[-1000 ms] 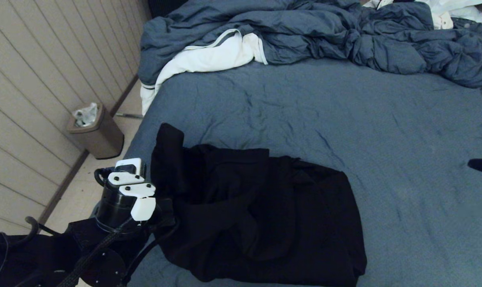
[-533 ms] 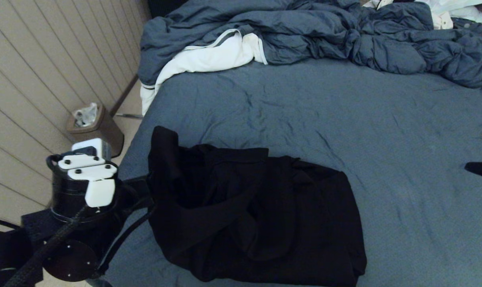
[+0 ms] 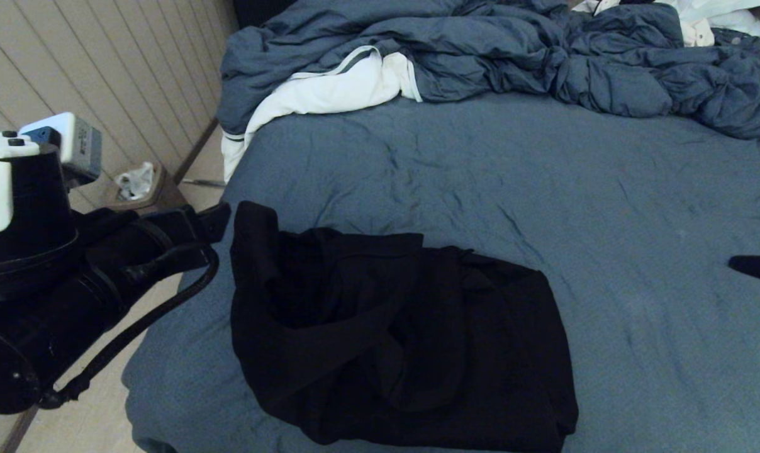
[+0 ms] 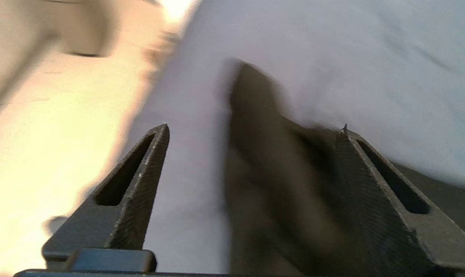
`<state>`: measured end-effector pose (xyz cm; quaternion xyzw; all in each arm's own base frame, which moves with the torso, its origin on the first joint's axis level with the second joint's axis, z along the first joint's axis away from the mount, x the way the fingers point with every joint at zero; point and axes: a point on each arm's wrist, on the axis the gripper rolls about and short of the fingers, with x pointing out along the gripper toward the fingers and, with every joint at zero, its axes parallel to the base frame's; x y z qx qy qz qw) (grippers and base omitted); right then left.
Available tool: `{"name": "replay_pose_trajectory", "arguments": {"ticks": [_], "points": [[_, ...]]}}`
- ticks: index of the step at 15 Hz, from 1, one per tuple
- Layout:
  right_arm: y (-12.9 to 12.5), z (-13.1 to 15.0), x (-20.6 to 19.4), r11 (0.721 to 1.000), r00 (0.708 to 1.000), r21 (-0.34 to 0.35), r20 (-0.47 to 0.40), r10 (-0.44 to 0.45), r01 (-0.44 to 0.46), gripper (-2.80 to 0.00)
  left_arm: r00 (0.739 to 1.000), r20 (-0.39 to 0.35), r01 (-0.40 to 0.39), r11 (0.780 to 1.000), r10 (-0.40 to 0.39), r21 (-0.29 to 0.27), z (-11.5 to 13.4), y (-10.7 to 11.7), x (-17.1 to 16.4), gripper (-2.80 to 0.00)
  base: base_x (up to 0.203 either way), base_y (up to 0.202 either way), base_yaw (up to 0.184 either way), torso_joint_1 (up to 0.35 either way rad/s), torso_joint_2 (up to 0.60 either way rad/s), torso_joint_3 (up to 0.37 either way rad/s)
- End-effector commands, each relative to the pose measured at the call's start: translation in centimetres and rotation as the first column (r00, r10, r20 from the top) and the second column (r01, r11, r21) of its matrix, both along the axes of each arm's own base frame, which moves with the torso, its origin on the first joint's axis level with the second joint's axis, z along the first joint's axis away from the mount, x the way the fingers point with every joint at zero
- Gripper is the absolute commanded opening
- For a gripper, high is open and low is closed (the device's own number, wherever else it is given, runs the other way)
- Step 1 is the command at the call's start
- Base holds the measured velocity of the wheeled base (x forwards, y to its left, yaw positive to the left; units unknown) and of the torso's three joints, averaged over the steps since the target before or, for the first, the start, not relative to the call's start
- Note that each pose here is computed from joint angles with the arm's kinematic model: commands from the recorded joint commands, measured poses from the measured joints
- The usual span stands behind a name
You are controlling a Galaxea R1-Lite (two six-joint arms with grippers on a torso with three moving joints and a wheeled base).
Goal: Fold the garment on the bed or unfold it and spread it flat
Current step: Unfold the black sweatshirt
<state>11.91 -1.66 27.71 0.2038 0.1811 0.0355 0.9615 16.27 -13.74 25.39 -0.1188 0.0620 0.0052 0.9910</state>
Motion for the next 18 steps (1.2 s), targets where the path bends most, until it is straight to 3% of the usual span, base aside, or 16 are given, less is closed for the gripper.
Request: {"name": "replay_pose_trajectory", "arguments": {"ticks": [1,3,4,6,8,11,14,18], "points": [[0.0,0.0,0.0,1.0,1.0,0.002,-0.003,0.003,-0.003,-2.8,0.993,-0.02,0.116,0.993,-0.116,0.018,0.4,-2.1,-1.6,0.0,0.0,0.0,0.0,0.0,0.0,0.0],[0.0,-0.1,-0.1,1.0,1.0,0.004,-0.003,0.002,-0.002,-2.8,0.976,-0.12,0.193,0.975,-0.18,0.112,-2.3,-5.6,-1.1,0.0,0.0,0.0,0.0,0.0,0.0,0.0],[0.0,-0.1,-0.1,1.0,1.0,0.003,-0.001,0.001,-0.001,-2.8,0.97,-0.162,0.208,0.967,-0.184,0.145,-3.8,-7.0,-0.5,-2.8,0.0,0.0,0.0,0.0,0.0,0.0],[0.0,0.0,-0.1,1.0,1.0,0.002,0.003,0.001,-0.001,-2.8,0.956,-0.222,0.235,0.956,-0.194,0.178,-6.5,-9.3,0.8,-2.8,0.0,0.0,0.0,0.0,0.0,0.0],[0.0,0.0,-0.1,1.0,1.0,0.001,0.003,0.0,0.0,-2.8,0.957,-0.248,0.193,0.968,-0.149,0.161,-8.4,-9.4,3.4,-2.8,0.0,0.0,0.0,0.0,0.0,0.0],[0.0,-0.2,0.1,1.0,1.0,0.003,-0.006,0.003,-0.003,-2.8,0.947,-0.3,0.156,0.981,-0.115,0.118,-10.0,-7.3,7.1,-2.8,0.0,0.0,0.0,0.0,0.0,0.0],[0.0,-0.3,0.2,1.0,1.0,0.004,-0.009,0.003,-0.003,-2.8,0.937,-0.348,0.091,0.989,-0.046,0.116,-11.9,-5.2,8.5,-2.8,0.0,0.0,0.0,0.0,0.0,0.0],[0.0,-0.3,0.2,1.0,1.0,0.004,-0.012,0.004,-0.004,-2.8,0.926,-0.372,-0.045,0.996,0.072,0.081,-13.5,1.2,10.9,-2.8,0.0,0.0,0.0,0.0,0.0,0.0]]}}
